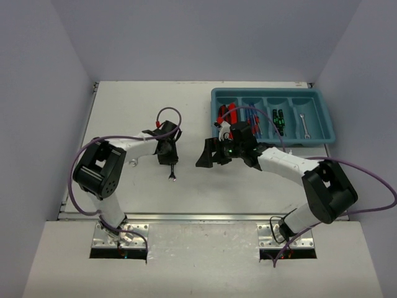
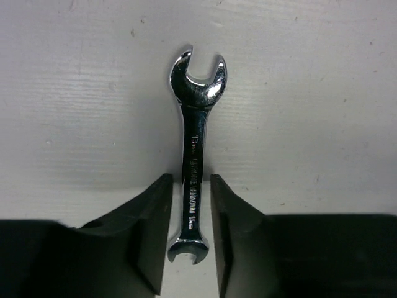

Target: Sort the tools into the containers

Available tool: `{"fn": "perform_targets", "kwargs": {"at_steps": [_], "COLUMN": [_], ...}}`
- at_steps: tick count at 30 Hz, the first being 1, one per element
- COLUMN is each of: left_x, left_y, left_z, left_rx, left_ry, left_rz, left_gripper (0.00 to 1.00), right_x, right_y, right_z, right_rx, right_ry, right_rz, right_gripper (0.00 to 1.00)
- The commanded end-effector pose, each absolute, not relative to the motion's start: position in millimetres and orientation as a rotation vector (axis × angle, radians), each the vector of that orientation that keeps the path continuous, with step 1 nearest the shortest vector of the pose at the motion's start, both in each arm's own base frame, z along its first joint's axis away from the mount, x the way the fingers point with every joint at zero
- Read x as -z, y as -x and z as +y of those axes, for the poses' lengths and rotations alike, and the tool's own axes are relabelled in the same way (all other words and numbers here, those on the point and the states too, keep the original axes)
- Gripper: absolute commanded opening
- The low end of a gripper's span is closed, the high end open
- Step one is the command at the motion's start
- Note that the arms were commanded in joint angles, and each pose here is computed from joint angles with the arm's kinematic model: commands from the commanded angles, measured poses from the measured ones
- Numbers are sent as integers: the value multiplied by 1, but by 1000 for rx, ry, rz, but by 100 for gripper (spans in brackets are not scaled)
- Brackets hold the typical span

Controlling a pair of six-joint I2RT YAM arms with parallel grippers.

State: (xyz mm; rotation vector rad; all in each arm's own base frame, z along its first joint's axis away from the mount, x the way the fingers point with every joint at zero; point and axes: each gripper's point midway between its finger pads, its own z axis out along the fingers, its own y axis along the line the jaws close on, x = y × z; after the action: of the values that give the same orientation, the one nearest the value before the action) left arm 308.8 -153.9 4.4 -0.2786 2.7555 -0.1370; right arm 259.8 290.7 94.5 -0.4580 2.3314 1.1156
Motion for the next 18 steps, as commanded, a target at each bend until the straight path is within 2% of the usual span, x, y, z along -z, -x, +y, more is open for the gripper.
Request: {"fn": "perform_targets", "kwargs": {"at_steps": [1, 6, 14, 18], "left_x": [-16, -6, 18, 33], "left_y": [-321, -323, -304, -291], "left_z": [-150, -149, -151, -153], "left_rx": [41, -4, -68, -83], "left_ry": [279, 266, 199, 174], "left_rz": [2714, 2750, 2840, 2893], "left_gripper": [38, 41, 39, 29], "right_x": [-107, -111, -115, -114], "right_y": [-270, -271, -273, -274], "right_z": [278, 270, 263, 261], "right_rx": [-994, -977, -973, -982], "right_ry": [474, 474, 474, 472], "right_rz": [2271, 2250, 2236, 2240], "right_gripper": [98, 99, 99, 99]}}
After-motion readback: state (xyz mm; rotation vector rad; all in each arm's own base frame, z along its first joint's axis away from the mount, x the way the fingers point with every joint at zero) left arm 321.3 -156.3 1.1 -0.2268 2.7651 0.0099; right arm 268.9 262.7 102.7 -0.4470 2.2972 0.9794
